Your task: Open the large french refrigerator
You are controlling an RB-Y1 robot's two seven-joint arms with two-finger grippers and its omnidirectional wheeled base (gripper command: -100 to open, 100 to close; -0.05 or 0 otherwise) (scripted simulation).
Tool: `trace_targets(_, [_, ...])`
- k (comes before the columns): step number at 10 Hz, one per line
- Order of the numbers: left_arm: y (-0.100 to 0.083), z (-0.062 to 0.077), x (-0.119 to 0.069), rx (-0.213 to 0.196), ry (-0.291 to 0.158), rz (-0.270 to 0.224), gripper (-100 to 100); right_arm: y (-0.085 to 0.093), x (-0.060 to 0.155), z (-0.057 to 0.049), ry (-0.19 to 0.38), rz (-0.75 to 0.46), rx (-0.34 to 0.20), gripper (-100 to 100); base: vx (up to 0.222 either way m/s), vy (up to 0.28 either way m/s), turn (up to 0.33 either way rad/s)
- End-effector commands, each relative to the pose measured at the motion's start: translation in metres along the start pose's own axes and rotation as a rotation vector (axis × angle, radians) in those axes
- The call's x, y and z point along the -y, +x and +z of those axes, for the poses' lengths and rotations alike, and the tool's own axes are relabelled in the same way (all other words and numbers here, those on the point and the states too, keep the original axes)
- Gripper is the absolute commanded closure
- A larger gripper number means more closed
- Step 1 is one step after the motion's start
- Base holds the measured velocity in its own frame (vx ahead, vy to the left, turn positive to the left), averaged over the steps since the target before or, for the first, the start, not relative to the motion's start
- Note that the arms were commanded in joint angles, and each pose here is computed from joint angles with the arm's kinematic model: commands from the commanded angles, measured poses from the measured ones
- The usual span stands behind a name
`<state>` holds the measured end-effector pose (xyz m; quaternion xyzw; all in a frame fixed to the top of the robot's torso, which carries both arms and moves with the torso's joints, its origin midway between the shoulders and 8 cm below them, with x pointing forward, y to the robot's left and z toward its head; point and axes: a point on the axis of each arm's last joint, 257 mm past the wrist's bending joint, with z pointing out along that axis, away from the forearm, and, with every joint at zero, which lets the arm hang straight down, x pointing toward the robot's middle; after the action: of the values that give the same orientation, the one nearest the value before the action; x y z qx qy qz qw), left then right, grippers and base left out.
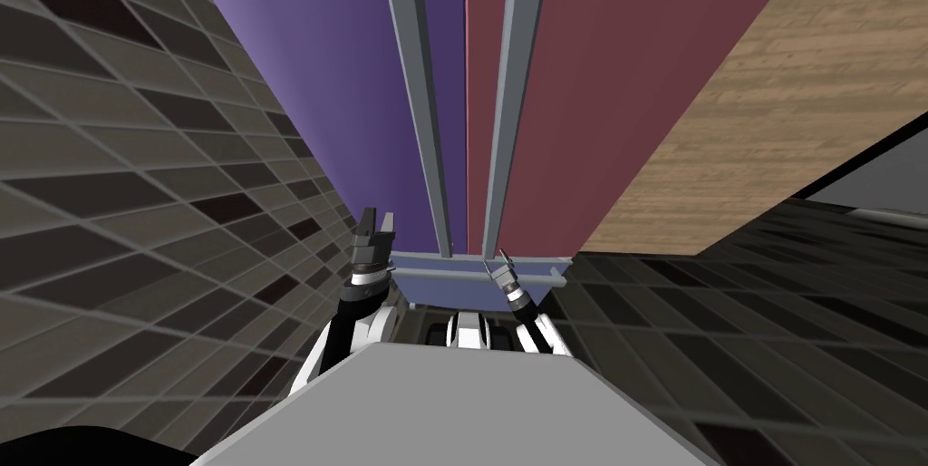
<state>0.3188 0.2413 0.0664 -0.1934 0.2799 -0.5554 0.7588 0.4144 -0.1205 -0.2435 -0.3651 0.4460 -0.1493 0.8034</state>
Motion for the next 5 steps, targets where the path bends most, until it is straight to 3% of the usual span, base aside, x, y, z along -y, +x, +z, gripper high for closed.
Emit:
trace_targets(1, [0.0,0.0,0.0,0.0,0.0,0.0,0,-0.01,-0.008,0.011,0.029,0.02,0.004,-100,0.003,-0.009,-0.009])
trace_targets(2, [0.0,0.0,0.0,0.0,0.0,0.0,0,-0.007,-0.006,0.009,0.023,0.016,0.003,-100,0.0,0.0,0.0])
trace_targets(3, [0.0,0.0,0.0,0.0,0.0,0.0,0,-0.015,-0.007,0.02,0.011,0.023,0.018,-100,0.035,0.02,-0.231])
trace_targets(5, [0.0,0.0,0.0,0.0,0.0,0.0,0,-0.023,-0.008,0.031,0.0,0.03,0.032,-100,0.054,0.029,-0.064])
